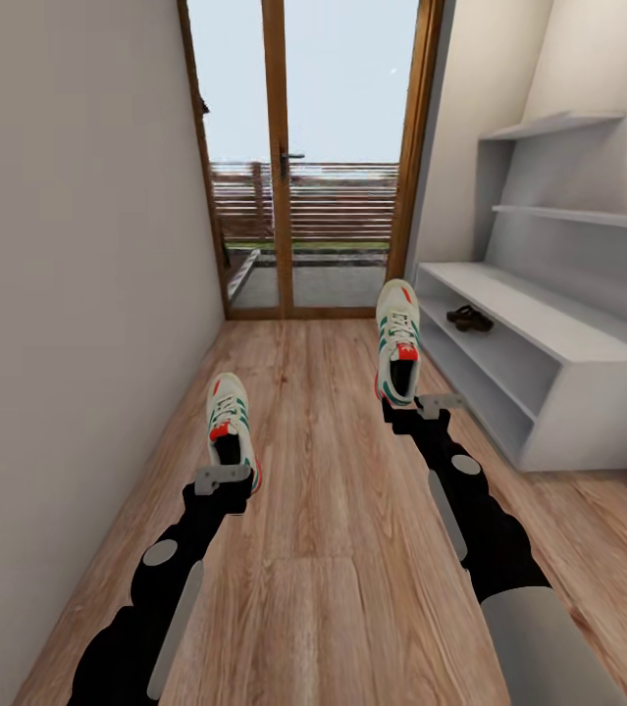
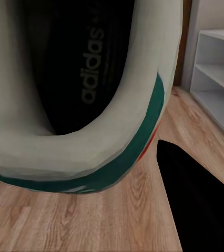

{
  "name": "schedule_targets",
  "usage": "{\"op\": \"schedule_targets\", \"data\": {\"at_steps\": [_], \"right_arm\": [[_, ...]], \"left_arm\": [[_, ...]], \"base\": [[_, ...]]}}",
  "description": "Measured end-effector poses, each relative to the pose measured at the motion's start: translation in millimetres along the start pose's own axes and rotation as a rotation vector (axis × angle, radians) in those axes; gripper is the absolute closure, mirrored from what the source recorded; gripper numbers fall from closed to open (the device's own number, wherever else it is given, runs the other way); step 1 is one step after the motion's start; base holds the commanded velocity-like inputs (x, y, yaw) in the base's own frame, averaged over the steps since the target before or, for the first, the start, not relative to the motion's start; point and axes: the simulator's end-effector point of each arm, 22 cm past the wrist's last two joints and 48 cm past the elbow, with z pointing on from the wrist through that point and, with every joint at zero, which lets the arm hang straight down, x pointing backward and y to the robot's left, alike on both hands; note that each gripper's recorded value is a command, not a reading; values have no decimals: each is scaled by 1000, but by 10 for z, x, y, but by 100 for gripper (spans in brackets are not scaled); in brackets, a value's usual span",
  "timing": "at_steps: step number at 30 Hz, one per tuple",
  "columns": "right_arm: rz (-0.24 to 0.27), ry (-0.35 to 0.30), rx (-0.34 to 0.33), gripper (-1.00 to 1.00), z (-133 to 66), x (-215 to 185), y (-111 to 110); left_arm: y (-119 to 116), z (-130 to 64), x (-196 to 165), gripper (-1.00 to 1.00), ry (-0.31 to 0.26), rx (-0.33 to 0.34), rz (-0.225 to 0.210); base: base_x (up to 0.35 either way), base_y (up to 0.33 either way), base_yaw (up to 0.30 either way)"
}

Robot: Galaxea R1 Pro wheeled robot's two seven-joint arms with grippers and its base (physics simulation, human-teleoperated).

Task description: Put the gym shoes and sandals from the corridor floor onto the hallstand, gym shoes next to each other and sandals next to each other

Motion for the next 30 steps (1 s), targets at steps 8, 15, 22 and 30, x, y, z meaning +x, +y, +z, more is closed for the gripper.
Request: {"op": "schedule_targets", "data": {"at_steps": [8, 15, 22, 30], "right_arm": [[19, -3, 1, 100, -2, -18, -11], [23, -4, 2, 100, -3, -23, -23], [22, -3, 3, 100, -2, -16, -21], [22, -3, 1, 100, -2, -14, -13]], "left_arm": [[-3, 0, 0, 100, 0, 1, 0], [-3, 0, 0, 100, 0, 1, 0], [-3, 0, 0, 100, 0, 1, 0], [-3, 0, 0, 100, 0, 1, 0]], "base": [[348, 0, 0], [347, 0, 0], [347, 0, 0], [347, 0, 0]]}}
